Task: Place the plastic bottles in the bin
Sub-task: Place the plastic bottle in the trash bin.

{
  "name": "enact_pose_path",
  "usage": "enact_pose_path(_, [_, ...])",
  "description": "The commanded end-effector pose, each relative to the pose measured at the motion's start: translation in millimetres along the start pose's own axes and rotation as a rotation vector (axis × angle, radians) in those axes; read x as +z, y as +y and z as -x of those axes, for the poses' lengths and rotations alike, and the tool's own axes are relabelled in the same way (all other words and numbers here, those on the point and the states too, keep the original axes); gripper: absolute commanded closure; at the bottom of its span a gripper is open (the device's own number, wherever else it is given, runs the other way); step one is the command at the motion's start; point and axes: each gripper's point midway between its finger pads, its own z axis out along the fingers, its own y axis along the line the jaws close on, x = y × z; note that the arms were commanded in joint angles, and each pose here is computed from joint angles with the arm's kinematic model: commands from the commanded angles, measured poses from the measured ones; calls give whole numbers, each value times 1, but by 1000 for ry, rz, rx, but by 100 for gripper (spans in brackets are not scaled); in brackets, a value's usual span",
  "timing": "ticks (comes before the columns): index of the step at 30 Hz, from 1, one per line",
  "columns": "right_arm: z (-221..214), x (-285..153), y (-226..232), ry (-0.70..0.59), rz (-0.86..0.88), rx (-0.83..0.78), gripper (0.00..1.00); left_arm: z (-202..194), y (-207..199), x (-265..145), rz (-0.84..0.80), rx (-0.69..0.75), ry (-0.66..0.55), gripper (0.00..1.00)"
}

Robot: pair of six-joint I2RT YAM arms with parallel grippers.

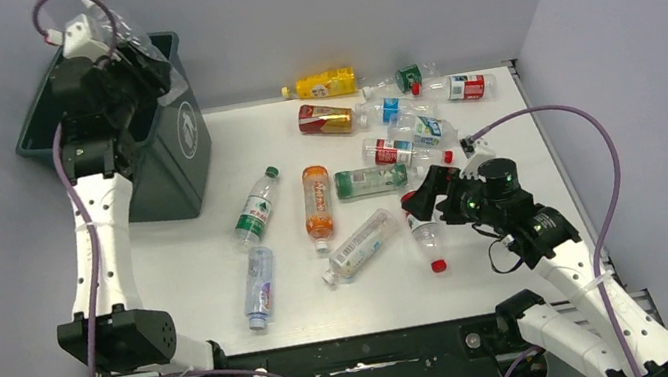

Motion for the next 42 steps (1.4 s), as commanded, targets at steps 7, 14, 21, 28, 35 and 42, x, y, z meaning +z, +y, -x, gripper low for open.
enact_pose_path(7, [16,-2,24,9,78,-57,2,111,71,-37,126,21,-266,62])
enact_pose_path(14, [17,7,29,72,85,-85,2,105,152,-31,265,-59,-263,62])
enact_pose_path(21, [27,-3,37,50,95,-110,2,68,171,9,252,-126,-139,51])
enact_pose_path(28, [30,-14,43,62,92,-81,2,40,171,26,292,-131,-2,17])
enact_pose_path(35, [39,-23,48,90,46,-35,2,68,148,7,279,-117,-16,14])
enact_pose_path(42, [51,-1,46,68,31,-37,2,90,80,-43,99,-101,-73,13])
